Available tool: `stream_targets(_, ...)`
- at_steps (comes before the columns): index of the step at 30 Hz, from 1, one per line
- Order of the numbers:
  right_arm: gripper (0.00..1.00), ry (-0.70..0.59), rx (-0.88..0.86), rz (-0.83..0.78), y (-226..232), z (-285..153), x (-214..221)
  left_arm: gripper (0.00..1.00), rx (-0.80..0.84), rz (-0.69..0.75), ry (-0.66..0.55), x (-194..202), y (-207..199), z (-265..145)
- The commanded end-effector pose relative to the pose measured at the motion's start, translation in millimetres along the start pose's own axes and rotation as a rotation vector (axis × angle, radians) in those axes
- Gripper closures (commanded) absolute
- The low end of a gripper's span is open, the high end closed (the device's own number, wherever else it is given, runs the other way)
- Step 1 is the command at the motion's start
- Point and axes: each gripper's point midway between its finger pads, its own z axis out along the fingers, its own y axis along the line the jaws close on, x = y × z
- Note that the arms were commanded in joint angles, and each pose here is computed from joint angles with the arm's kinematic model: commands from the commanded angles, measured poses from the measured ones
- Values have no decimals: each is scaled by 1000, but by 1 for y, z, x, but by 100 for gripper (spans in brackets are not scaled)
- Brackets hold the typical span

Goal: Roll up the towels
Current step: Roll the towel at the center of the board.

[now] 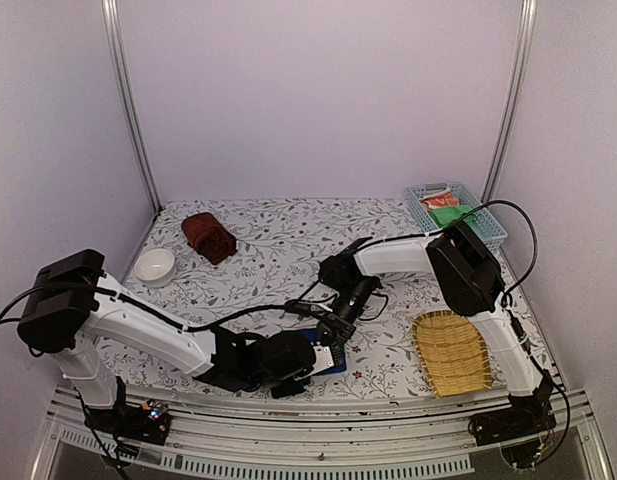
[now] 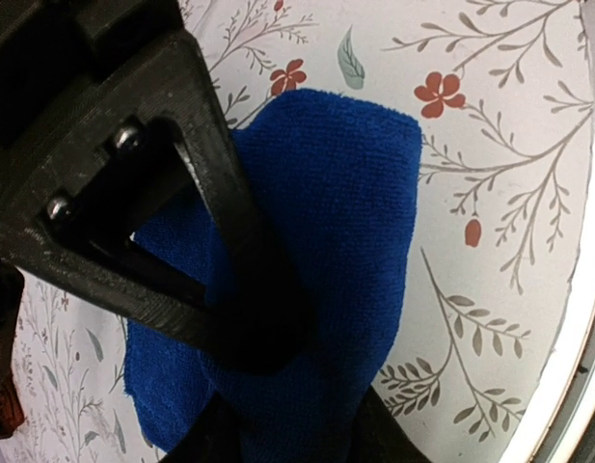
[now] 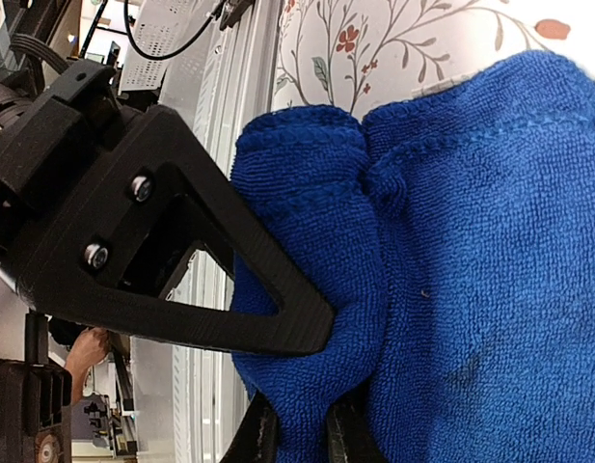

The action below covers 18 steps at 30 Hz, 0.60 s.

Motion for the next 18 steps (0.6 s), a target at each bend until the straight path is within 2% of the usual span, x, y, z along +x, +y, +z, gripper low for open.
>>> stream_targets(1, 91, 154, 48, 79, -30, 24, 46, 67, 127, -20, 61, 15, -25, 9)
stream_targets(8, 88, 138, 54, 73, -29, 19, 42, 80, 172, -67, 123, 17, -33, 16)
stream_targets(11, 78, 131, 75, 36, -19, 8, 34, 88, 212, -90, 132, 17, -33, 16)
stream_targets(14, 70, 81, 127, -26, -3, -22, 17, 96, 345, -184, 163, 20, -36, 18)
stream_targets(16, 64, 17, 185, -70, 14, -57, -1, 98, 409, -239, 166, 21, -36, 17)
stream_targets(18, 62, -50, 232, -92, 30, -92, -14, 98, 496, -299, 170, 20, -38, 16)
